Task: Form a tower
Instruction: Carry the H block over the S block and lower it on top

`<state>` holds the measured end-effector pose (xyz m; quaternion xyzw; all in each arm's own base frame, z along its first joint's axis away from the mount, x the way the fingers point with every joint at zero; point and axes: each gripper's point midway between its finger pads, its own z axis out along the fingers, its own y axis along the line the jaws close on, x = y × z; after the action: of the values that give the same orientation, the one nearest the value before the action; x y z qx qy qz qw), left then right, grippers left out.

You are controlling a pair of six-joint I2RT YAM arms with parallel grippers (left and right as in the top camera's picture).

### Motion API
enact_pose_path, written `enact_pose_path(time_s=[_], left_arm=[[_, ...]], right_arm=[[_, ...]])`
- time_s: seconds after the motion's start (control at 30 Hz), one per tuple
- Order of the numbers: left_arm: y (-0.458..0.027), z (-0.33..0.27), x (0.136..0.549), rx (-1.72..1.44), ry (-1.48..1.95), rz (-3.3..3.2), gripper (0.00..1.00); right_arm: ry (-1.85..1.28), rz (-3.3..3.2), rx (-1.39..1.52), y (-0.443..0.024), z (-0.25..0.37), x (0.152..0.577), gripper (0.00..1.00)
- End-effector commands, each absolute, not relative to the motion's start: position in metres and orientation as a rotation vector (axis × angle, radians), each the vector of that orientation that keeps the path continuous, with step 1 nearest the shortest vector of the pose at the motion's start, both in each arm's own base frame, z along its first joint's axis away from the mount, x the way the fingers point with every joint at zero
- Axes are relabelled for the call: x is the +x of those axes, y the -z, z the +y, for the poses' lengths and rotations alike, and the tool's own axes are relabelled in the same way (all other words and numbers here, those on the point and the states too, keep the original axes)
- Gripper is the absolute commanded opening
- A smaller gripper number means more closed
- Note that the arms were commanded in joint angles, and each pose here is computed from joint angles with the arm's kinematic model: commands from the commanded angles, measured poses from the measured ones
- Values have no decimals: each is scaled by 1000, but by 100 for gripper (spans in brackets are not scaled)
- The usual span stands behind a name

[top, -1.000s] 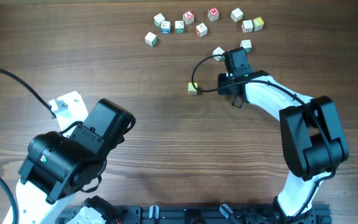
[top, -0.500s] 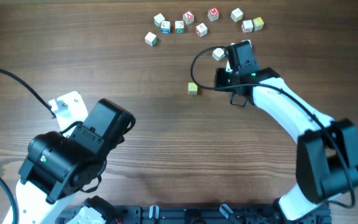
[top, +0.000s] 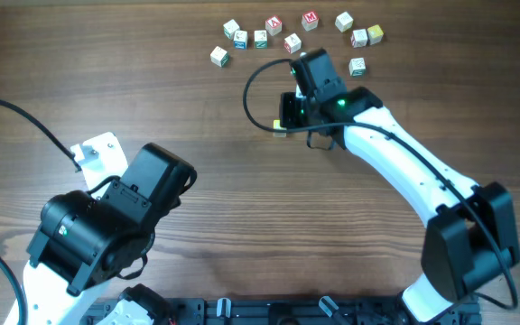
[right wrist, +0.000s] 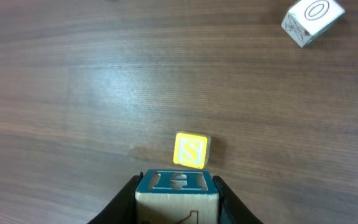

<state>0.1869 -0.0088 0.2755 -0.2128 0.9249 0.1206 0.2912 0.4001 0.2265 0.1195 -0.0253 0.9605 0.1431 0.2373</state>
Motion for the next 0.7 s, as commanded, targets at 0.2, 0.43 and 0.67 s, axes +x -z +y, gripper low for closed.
enact_pose_path(time_s=[0.2,0.43,0.67], left_arm=[[-276,-7,186,-596,-312,2456,100],[-276,-7,186,-596,-311,2456,100],[-276,-7,186,-596,-312,2456,100]], right_arm=[[-265,2762,-137,-70,238,415,15],[-146,2759,-238,-45,243,416,22],[-142,2750,-191,-39,243,421,20]])
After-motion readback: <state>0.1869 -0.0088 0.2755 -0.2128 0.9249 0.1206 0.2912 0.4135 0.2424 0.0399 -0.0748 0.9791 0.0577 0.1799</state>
